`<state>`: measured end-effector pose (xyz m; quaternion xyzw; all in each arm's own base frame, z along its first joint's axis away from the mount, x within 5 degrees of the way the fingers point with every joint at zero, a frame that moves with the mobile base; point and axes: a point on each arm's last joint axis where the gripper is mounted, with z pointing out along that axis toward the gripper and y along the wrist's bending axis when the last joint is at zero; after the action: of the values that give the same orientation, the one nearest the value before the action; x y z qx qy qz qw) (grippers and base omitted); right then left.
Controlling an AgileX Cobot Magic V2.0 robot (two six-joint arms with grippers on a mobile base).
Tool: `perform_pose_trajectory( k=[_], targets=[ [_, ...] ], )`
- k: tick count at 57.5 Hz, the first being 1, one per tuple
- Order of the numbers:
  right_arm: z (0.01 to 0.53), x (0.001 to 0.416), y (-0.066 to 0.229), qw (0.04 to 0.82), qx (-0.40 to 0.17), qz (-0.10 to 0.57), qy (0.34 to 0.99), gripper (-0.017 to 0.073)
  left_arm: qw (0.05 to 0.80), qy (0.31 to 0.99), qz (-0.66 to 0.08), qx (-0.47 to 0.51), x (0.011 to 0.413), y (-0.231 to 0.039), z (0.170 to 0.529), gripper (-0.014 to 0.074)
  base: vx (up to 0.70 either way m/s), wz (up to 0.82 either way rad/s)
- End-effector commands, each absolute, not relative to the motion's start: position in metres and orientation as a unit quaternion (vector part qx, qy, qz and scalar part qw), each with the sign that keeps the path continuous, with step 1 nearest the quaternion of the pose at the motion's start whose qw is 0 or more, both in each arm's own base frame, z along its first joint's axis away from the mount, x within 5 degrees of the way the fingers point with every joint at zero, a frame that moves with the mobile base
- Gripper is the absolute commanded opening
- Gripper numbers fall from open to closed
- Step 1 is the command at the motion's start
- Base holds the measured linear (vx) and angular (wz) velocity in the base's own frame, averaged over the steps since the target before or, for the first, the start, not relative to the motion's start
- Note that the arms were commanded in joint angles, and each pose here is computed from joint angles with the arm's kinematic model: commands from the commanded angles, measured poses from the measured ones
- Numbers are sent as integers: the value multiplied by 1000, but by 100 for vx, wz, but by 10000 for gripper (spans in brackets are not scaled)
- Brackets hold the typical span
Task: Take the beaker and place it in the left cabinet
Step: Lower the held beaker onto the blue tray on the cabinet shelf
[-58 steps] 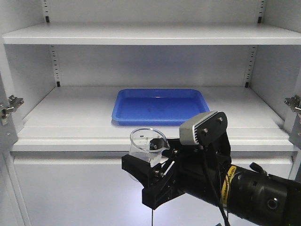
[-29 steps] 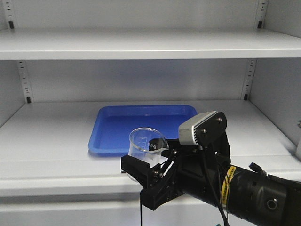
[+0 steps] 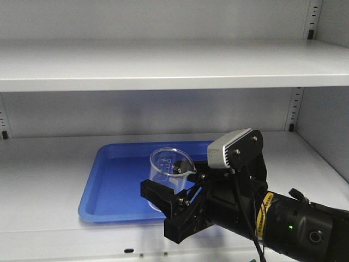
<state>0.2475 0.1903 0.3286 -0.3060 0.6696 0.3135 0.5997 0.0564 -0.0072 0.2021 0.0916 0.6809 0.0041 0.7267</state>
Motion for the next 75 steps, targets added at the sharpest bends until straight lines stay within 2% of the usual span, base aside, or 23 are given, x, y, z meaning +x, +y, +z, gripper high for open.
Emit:
perform_pose_trajectory(
  k=[1, 50, 59, 68, 75],
  targets=[
    [353, 241, 189, 630, -303, 341, 629, 28, 756, 649, 1, 87, 55, -7, 205, 1, 17, -2],
    [350, 244, 189, 626, -297, 336, 638, 28, 756, 649, 1, 87, 55, -7, 205, 1, 5, 0],
    [340, 264, 190, 612, -275, 289, 683, 29, 756, 649, 1, 87, 55, -7, 205, 1, 0, 0],
    [334, 297, 203, 612, -294, 231, 697, 29, 756, 649, 1, 87, 55, -7, 205, 1, 0, 0],
    [324, 316, 215, 608, -302, 222, 700, 29, 756, 649, 1, 87, 55, -7, 205, 1, 0, 0]
  ],
)
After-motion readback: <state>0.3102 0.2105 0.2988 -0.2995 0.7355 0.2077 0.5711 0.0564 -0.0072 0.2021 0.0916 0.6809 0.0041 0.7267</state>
